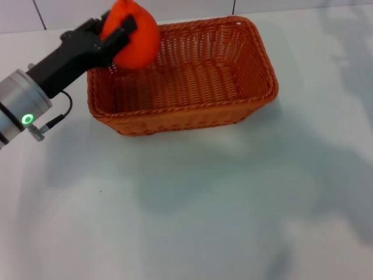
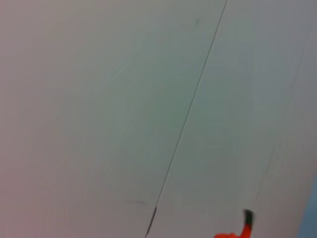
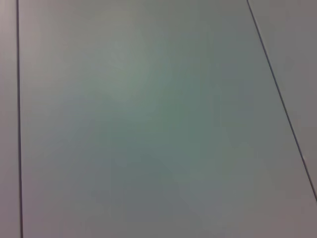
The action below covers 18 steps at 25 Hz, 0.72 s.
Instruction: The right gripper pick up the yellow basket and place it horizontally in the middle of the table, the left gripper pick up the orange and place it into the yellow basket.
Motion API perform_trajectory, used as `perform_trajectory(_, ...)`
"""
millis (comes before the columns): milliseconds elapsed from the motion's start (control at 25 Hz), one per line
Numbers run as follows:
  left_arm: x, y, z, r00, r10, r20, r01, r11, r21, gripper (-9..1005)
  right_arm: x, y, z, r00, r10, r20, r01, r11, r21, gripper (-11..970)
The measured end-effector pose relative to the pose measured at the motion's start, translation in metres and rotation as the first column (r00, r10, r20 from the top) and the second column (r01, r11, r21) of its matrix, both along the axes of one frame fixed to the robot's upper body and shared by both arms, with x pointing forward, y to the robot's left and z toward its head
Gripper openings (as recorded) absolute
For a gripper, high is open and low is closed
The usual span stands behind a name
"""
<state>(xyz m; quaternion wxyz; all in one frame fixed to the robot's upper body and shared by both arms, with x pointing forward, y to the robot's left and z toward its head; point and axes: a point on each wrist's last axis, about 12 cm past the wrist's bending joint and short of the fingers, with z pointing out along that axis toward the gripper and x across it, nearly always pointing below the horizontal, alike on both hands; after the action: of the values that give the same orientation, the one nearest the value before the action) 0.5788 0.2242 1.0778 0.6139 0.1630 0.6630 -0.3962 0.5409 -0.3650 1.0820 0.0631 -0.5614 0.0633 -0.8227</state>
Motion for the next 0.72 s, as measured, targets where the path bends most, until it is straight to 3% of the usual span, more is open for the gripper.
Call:
perform_trajectory(440, -0.006, 0.002, -0.005, 1.000, 0.000, -0.012, 0.000, 1.000, 0.002, 792, -0.004, 0.001, -0.005, 1.000, 0.000, -0.016, 0.000, 1.000, 0.016, 641)
perform_trajectory(720, -0.012, 0.011, -0.005, 0.999, 0.041, 0.004, -0.041, 0.998, -0.044, 788, -0.004, 0.003, -0.007, 1.000, 0.005, -0.017, -0.005, 1.000, 0.027, 641)
